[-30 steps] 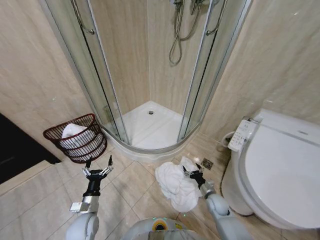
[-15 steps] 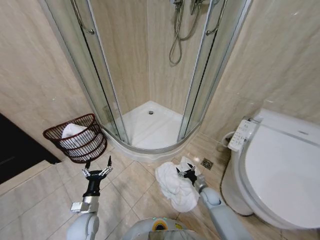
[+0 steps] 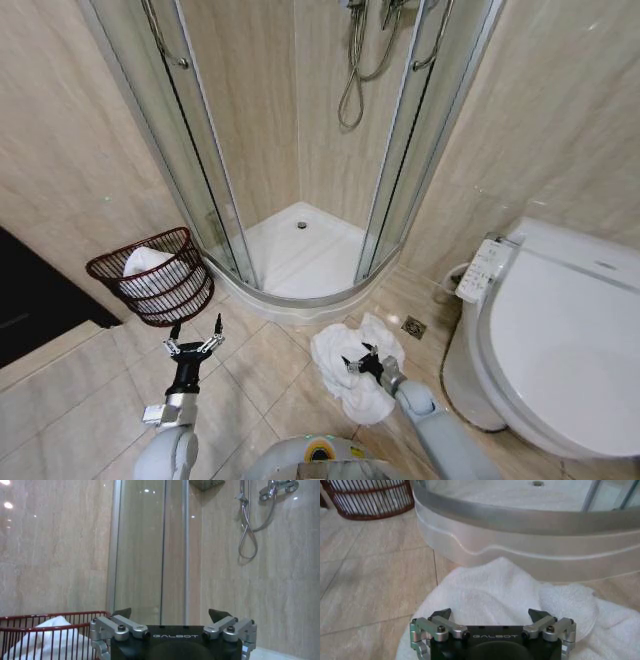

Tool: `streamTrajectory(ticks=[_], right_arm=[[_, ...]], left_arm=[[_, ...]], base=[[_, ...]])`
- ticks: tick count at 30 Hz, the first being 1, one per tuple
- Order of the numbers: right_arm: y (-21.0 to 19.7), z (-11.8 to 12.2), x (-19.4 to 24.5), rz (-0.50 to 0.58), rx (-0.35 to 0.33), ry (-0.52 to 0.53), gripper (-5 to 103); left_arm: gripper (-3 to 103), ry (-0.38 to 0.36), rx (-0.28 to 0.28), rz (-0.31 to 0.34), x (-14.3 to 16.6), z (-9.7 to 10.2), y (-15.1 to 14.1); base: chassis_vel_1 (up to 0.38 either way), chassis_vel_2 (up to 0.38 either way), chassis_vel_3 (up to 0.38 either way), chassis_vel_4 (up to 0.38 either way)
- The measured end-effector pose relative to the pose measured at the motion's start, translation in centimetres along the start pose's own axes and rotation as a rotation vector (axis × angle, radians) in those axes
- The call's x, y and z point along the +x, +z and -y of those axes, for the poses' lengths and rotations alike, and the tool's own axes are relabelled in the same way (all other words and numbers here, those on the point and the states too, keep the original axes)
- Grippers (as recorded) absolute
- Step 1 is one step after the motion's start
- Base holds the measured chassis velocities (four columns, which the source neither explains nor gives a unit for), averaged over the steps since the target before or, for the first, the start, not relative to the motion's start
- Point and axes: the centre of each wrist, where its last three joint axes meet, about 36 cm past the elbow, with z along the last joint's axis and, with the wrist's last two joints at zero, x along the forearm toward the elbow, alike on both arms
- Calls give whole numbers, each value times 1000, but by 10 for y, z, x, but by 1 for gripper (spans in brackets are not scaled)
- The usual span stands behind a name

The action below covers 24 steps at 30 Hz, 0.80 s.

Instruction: Discard the used towel into the hamper.

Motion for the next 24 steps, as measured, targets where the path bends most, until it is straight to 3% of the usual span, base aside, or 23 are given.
streamTrajectory(ticks=[9,24], right_arm=[[6,2,-13,-19,13,-25,100],[25,9,-41,-64,-33,-98,100]], left_arm=[[100,-2,1,3,0,0,1],[100,-5,-4,1,1,-1,4]], base=[[0,0,0,0],[0,0,0,0]])
